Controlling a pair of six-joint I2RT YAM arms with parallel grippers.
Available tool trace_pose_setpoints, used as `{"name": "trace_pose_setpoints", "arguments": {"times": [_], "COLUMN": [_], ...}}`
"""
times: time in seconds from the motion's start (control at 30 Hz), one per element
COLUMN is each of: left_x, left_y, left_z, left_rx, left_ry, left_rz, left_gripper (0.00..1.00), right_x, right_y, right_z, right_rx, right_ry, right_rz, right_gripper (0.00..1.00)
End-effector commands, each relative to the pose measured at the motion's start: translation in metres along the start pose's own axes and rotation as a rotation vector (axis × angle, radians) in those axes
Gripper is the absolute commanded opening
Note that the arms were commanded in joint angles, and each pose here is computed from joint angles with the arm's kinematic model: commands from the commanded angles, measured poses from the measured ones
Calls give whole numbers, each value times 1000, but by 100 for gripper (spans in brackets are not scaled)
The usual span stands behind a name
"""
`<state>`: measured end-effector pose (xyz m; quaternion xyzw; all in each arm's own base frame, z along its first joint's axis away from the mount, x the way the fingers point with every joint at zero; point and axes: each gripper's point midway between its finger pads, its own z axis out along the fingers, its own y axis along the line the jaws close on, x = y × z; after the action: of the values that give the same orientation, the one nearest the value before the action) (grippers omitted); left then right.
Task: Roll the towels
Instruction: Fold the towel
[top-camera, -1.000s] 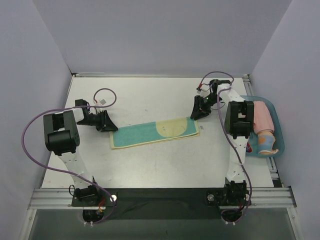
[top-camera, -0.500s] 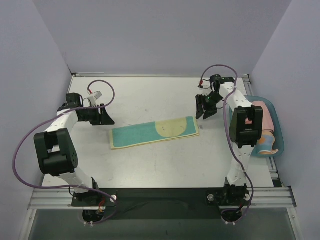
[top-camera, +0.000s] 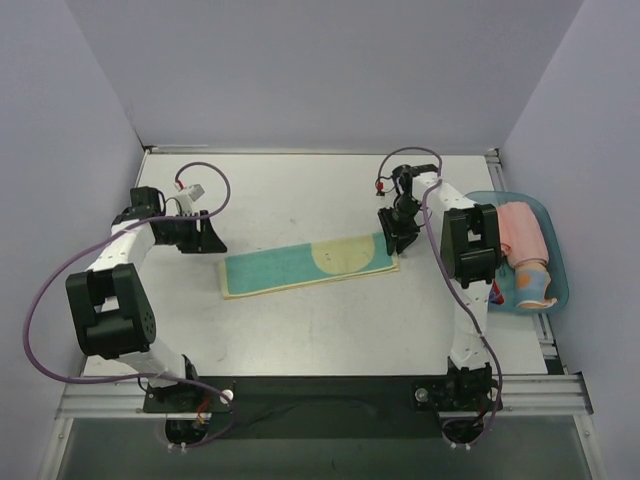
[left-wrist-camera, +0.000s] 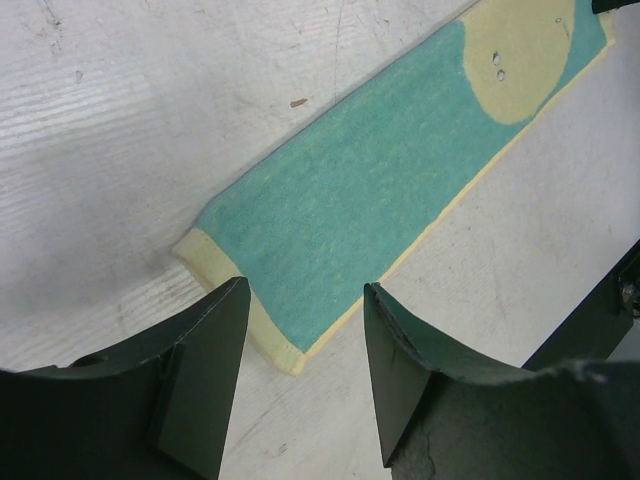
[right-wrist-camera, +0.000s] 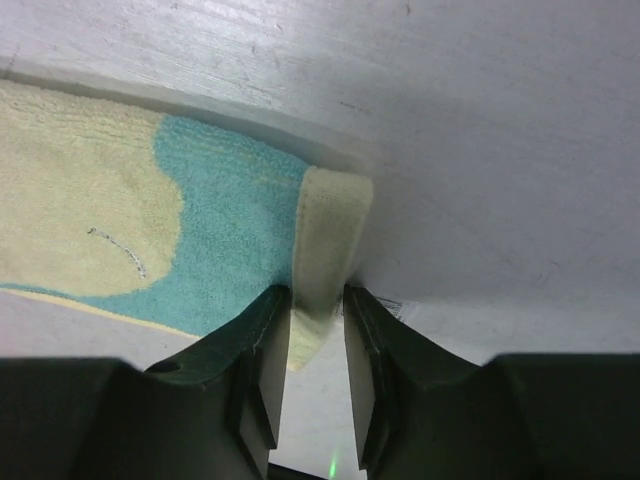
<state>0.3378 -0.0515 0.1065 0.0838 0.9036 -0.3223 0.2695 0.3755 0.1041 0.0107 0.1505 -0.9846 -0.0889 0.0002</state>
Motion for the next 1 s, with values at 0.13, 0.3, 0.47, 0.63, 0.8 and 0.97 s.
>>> {"name": "trace_pose_setpoints", "arguments": {"times": [0.13,0.3,0.47,0.63,0.8,0.97], "left_x": [-5,4,17,24,26,36], "left_y": [2,-2,-6,-6,-6,-10], "left_z": [-9,-6,2,14,24,39], "left_rx": [-42,-27,-7,7,26,49], "left_ry": [-16,-2,31,64,88,130], "left_rz": [26,23,31,7,-26,-47], "left_gripper": [60,59,60,59,59,54], "right_x": [12,4,-4,-2,0,-1], "right_y": [4,-7,-9,5,19,62], "right_z": [1,-31,-70,-83,-86,-96], "right_rx": [-38,-70,-80,-105,-115,-161], "right_ry": [87,8,-87,-100,-102,-124], "right_rz": [7,34,4,-26,-45,-130], "right_gripper": [3,0,0,0,0,0]}}
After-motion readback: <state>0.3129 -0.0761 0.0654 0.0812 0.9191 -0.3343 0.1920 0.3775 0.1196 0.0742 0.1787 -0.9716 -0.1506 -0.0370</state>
